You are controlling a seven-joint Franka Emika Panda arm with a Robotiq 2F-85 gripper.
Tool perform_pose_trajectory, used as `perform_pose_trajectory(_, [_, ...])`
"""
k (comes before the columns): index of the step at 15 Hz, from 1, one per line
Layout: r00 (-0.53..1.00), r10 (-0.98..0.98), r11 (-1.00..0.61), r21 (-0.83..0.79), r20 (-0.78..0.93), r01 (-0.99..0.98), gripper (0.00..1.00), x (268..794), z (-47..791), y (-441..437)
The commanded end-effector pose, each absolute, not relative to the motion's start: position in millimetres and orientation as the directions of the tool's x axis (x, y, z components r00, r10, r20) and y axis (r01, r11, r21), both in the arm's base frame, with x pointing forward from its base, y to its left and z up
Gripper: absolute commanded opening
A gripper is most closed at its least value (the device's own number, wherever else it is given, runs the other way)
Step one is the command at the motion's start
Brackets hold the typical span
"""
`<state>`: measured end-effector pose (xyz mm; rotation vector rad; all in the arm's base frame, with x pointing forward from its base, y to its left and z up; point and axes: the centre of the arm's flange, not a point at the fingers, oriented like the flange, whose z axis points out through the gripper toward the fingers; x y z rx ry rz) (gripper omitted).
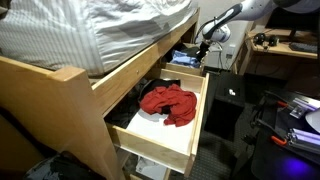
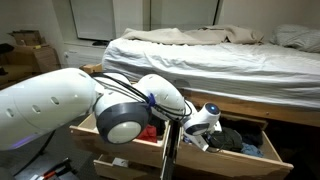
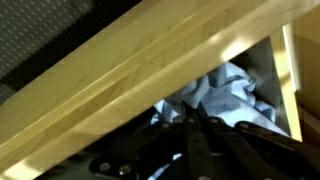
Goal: Remove the blue shirt from the top most drawer on the right and put it inside the topmost drawer on the left
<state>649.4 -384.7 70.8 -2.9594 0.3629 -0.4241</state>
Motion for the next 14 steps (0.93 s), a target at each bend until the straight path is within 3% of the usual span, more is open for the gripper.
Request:
perform_pose_trajectory(1, [0.917, -0.269, -0.963, -0.074, 0.293, -0.259, 0.01, 647, 131, -402])
perform_pose_trajectory(14, [0.844, -0.202, -0.967, 0.035, 0.498, -0.252, 0.01, 670, 378, -385])
